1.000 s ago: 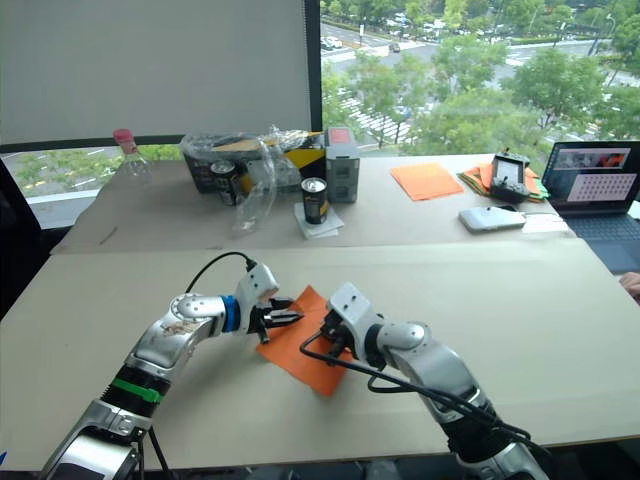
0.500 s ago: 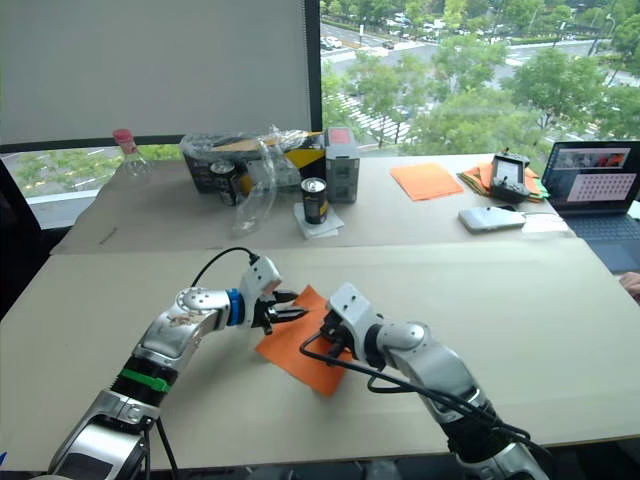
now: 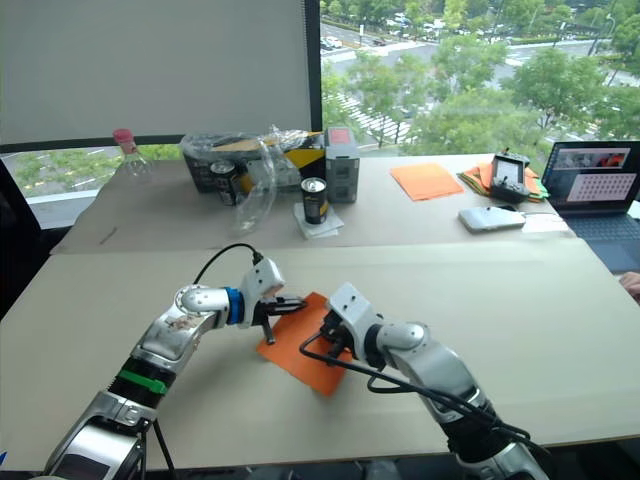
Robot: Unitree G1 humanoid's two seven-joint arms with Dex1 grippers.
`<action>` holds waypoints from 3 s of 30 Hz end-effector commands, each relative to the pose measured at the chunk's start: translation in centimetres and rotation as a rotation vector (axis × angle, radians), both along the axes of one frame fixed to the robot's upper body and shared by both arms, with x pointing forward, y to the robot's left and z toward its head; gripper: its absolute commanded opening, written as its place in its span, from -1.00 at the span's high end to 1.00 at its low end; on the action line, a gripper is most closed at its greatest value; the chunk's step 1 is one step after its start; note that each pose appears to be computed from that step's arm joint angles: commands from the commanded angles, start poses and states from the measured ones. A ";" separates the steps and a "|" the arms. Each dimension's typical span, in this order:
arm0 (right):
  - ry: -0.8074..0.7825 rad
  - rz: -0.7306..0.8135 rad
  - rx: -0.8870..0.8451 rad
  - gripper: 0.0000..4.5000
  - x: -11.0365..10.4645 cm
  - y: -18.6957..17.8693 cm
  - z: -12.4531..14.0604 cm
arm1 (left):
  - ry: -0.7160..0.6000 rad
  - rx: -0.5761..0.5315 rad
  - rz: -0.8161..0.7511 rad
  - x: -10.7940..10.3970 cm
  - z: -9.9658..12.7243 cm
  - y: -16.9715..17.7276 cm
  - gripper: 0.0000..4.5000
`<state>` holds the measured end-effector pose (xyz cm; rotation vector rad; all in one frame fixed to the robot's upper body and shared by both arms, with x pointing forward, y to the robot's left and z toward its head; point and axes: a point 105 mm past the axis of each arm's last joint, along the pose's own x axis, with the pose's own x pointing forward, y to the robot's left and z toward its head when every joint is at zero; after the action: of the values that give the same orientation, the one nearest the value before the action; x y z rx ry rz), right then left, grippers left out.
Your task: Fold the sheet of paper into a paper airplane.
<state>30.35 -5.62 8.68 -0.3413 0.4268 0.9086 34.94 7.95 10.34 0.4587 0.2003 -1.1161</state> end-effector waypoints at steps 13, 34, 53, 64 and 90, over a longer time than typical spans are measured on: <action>-0.036 -0.003 0.057 1.00 0.3 0.3 2.9 | -0.228 0.190 -0.192 -1.8 -1.4 -0.7 0.97; -0.069 -0.018 0.038 1.00 3.0 0.4 2.6 | -0.227 0.220 -0.191 -2.0 -2.2 -0.9 0.97; -0.024 0.016 0.000 1.00 2.8 0.9 0.5 | 0.051 -0.130 -0.013 -0.9 2.8 2.9 -0.14; -0.012 0.025 0.005 1.00 2.5 1.4 0.1 | 0.109 -0.178 0.091 0.4 2.6 2.6 0.71; -0.094 -0.006 0.031 1.00 3.4 1.6 1.2 | 0.138 0.013 0.047 -3.0 -4.2 0.1 0.99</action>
<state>33.45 -4.08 9.34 -0.3508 0.3704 0.8997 33.02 8.78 7.84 0.3794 0.2842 -1.0600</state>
